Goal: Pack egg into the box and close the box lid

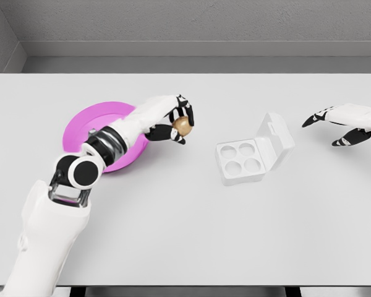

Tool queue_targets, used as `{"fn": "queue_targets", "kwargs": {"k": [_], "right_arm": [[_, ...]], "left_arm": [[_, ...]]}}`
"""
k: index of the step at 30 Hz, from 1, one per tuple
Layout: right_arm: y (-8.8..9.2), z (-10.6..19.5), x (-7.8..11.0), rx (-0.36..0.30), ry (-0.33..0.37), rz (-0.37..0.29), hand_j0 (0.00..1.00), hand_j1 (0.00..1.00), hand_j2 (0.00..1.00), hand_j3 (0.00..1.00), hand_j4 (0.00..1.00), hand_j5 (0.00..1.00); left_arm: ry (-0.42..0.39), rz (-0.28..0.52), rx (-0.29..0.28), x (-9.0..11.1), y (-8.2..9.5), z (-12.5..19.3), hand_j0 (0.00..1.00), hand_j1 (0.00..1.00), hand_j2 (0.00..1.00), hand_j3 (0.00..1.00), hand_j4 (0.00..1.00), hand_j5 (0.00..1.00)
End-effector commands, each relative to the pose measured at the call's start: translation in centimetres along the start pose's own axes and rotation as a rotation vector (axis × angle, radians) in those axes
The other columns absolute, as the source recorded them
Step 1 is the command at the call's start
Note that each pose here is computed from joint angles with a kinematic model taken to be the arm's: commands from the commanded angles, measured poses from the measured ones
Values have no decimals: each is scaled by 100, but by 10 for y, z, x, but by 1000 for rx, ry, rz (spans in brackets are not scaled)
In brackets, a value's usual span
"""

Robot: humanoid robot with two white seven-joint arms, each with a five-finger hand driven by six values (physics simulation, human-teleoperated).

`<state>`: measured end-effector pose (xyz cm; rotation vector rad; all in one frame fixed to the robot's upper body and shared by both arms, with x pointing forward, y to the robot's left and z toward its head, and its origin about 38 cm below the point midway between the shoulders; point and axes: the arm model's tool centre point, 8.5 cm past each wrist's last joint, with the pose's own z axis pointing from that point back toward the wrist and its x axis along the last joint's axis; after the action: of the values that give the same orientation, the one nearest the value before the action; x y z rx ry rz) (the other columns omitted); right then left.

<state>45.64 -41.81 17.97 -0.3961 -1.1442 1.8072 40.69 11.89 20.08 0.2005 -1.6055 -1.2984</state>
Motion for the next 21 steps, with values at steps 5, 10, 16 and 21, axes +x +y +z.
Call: {"fn": "queue_targets", "kwargs": {"k": [5,10,16,21], "right_arm": [[-1,1,0,-4,0,-5,81,81,81,81,81,81],[-1,0,0,-5,-1,-5,81,81,81,81,81,81],[0,-2,1,-4,-4,-6,81,81,81,81,81,81],[0,-2,1,-3,-4,-6,81,81,81,81,81,81]], "left_arm": [[-56,9,-21,18,-13,-10,28,28,28,28,28,28],[-82,19,-33,30,-18,-21,27,27,27,27,27,27],[-77,18,-65,34,-30,-35,27,27,27,27,27,27],[-66,10,-111,31,-39,-46,27,27,27,27,27,27]]}}
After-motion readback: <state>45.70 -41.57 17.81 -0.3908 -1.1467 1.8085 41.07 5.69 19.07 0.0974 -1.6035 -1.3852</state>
